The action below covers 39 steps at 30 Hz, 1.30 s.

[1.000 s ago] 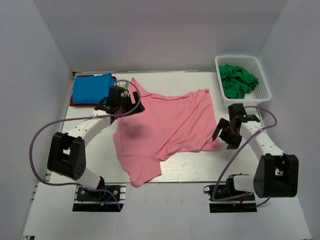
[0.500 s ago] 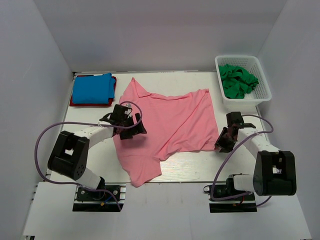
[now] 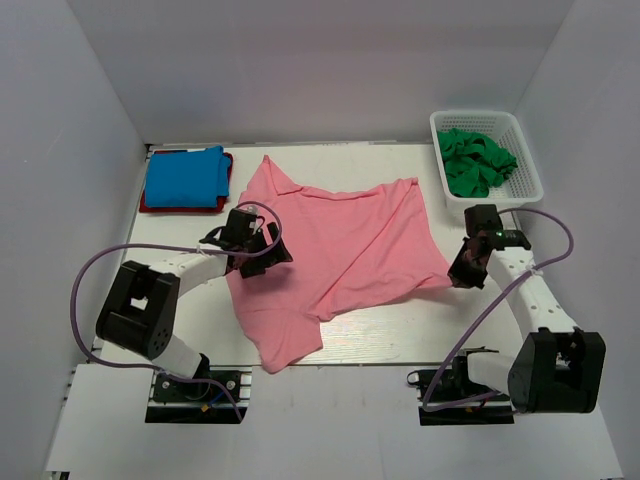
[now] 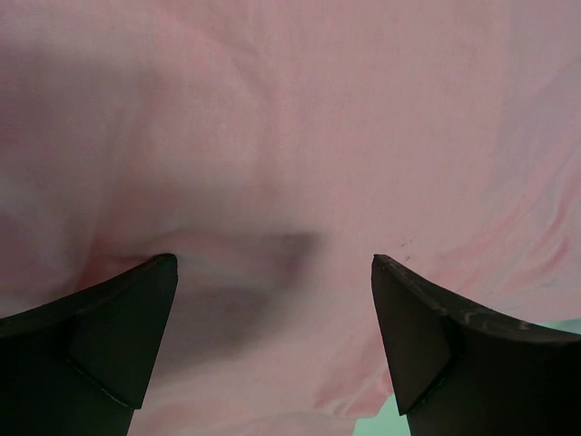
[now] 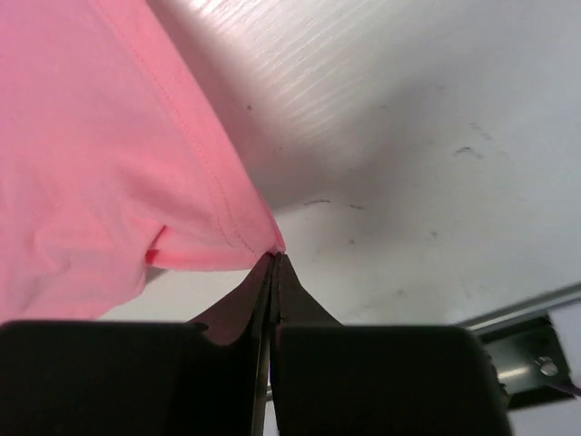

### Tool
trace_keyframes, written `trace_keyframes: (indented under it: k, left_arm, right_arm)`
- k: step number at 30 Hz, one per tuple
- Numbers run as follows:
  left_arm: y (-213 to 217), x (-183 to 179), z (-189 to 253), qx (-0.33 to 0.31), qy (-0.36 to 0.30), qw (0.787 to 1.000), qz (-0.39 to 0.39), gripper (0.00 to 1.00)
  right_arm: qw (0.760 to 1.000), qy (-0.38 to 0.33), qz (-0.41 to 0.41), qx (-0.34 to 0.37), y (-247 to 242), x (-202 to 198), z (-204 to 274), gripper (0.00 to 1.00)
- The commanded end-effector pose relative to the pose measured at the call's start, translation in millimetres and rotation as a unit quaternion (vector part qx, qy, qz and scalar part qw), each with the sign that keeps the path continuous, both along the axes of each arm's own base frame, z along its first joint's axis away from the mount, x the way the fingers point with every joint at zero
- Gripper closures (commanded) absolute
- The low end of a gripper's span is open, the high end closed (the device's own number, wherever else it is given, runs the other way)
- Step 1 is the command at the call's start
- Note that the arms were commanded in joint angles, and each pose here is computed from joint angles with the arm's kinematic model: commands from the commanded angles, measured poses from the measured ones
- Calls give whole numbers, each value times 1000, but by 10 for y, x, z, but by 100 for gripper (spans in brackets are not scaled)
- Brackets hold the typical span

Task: Fold and stack the t-shirts
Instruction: Flatten out the tshirt

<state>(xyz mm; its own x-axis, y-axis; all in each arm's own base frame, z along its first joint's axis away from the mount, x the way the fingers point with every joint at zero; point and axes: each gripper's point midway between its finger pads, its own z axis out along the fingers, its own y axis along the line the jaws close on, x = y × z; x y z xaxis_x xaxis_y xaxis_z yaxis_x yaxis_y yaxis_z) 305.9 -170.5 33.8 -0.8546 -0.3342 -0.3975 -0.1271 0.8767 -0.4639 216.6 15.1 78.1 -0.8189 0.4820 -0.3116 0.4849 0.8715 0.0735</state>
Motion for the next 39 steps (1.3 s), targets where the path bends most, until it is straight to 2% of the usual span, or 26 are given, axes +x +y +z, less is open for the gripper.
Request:
trace_keyframes:
  k: [1,6,9,12,13,17,19,20,22,27,32,39]
  left_arm:
    - [401,-317,-501,96,82,991,34,1]
    - [487,-372,-529,111,96,988,42,1]
    - [582,-427,-558,133,106,984,51,1]
    - [565,-434,-556,129,108,985,48,1]
    - [515,-408,-525,118,106,986,43,1]
    - [359,-292,-350,106,86,991,11,1]
    - [249,-197,-224,86,74,993,-7,1]
    - [237,-155,-152,86,64,994,-12,1]
    - [196,-38,53,80,41,996,-15,1]
    - [136,-49,409,66,30,997,-36,1]
    - [91,-250,552,42,40,997,-60,1]
    - [108,-530,328,24,78,995,-53,1]
  right_arm:
    - [997,58,-16,-58,-229,-317,177,100]
    - [987,136,-40,-80,-332,-666,-58,100]
    - [979,155,-70,-113,-475,-812,-166,100]
    - [984,145,-59,-83,-378,-704,-171,100]
    - [989,121,-45,-77,-360,-564,-140,99]
    - [999,30,24,14,-24,-193,18,80]
    - [998,-8,38,53,123,-27,56,63]
    - [997,-11,34,64,161,-9,44,50]
    - [997,-17,12,75,183,52,4,41]
    - [998,-14,-50,35,13,88,-84,41]
    - [991,8,-112,67,-14,74,-290,43]
    - [984,23,-129,120,107,56,-489,43]
